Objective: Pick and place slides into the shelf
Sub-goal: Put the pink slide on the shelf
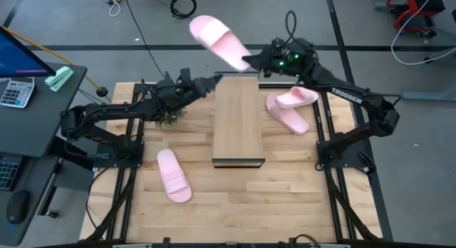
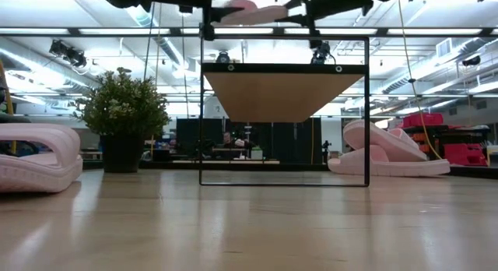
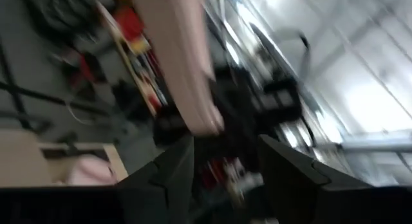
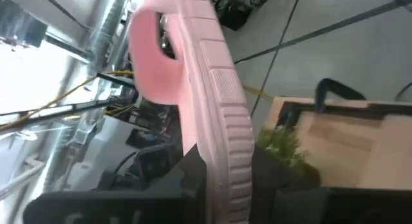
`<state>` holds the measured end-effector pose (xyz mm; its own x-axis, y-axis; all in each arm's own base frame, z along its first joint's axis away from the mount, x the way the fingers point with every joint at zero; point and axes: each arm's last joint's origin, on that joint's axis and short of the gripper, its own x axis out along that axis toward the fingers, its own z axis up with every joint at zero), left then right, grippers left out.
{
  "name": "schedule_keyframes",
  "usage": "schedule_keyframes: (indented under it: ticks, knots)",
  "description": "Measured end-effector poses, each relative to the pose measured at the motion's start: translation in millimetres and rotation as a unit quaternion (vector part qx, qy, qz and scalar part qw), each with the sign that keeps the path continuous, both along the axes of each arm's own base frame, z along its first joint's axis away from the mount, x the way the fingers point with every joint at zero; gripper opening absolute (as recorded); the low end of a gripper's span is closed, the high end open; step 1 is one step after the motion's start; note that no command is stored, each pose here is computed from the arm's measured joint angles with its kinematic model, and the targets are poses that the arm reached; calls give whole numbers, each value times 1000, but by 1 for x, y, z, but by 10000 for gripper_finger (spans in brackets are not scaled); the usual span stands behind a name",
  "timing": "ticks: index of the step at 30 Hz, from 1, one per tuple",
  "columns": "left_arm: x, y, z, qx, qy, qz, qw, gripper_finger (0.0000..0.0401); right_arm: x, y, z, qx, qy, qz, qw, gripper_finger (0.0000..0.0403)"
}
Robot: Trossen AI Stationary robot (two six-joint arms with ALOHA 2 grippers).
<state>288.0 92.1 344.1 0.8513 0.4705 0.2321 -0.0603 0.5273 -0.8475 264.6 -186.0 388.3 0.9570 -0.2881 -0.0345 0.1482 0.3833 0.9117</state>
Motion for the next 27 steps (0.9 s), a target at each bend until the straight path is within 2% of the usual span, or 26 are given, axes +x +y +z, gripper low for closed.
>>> schedule_keyframes:
  ticks: [5, 11, 20, 27]
  knots:
    - [2, -6, 0, 47, 16, -97, 994, 186, -25, -14, 3, -1, 19, 40, 999, 68]
    - [3, -11, 1, 70, 18, -184, 980, 188, -48, -30, -6, 31, 51, 88, 994, 68]
    - [3, -12, 1, 78, 16, -206, 975, 177, -72, -40, -32, 69, 136, 120, 981, 67]
    - [3, -12, 1, 78, 16, -206, 975, 180, -71, -50, -46, 84, 151, 127, 977, 66]
